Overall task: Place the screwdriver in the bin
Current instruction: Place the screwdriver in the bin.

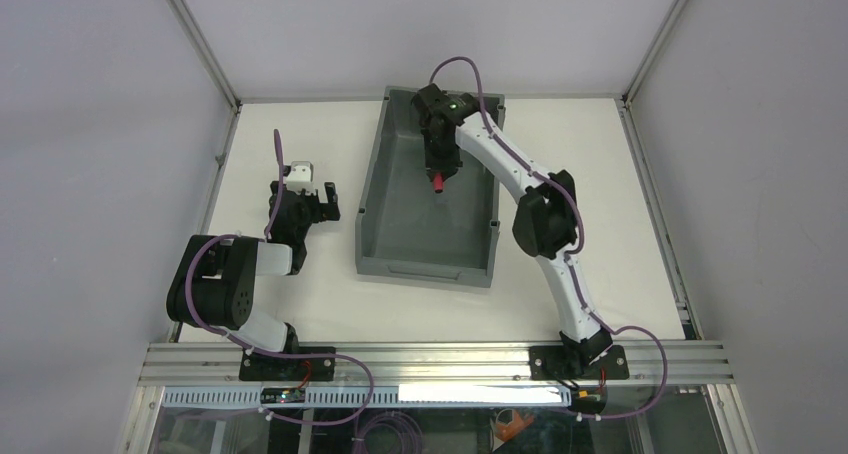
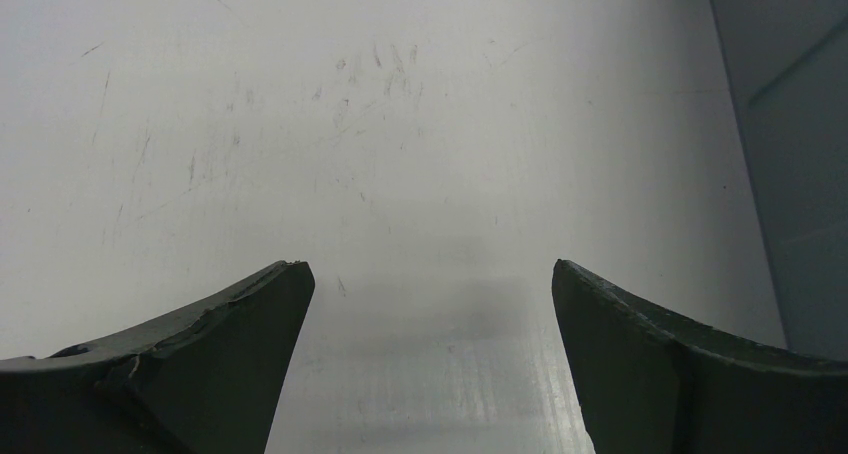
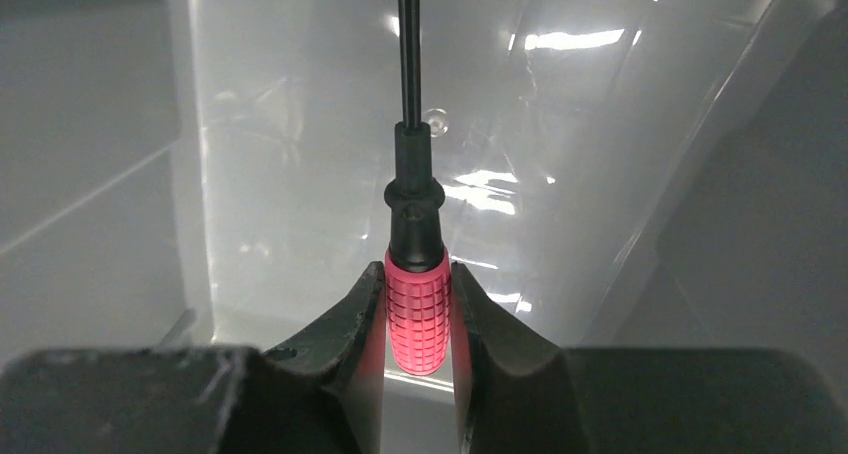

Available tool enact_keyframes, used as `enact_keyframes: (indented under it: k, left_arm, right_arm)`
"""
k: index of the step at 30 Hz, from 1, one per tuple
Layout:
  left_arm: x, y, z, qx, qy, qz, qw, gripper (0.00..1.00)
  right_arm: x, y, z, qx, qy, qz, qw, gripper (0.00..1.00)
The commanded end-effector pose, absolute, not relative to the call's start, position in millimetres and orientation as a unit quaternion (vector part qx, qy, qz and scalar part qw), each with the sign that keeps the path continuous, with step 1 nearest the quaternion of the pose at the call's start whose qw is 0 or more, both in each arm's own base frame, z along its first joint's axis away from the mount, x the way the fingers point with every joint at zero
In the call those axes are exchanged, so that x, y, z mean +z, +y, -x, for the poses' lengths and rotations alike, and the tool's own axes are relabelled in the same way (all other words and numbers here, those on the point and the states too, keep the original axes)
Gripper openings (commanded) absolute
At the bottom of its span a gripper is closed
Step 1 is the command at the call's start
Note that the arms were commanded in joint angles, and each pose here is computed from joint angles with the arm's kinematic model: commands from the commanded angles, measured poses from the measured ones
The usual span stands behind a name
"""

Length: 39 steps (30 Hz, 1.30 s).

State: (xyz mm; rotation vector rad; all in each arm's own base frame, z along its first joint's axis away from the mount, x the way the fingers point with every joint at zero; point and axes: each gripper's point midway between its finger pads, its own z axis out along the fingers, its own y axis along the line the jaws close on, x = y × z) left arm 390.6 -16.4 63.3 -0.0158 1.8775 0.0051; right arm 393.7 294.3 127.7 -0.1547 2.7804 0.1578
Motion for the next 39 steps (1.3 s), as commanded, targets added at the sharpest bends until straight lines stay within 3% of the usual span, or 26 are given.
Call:
enact_keyframes:
  k: [1, 22, 39]
  left_arm:
    - [79.8, -15.5, -393.8, -0.005, 0.790, 0.011, 0.613, 0.99]
    - [79.5, -15.5, -393.7, -0.005, 0.791, 0.011, 0.612, 0.99]
    - [79.4, -15.5, -393.7, -0.005, 0.791, 0.011, 0.612, 0.99]
  right_arm:
    - [110.4, 298.7, -405.1, 0.047, 0.981, 0.042, 0.185, 0.10]
    - [36.2, 302.8, -406.4, 0.027, 0.990, 0.026, 0.139, 0.15]
    - [46.5, 301.2, -408.9, 0.029, 0.989, 0.019, 0.144, 0.42]
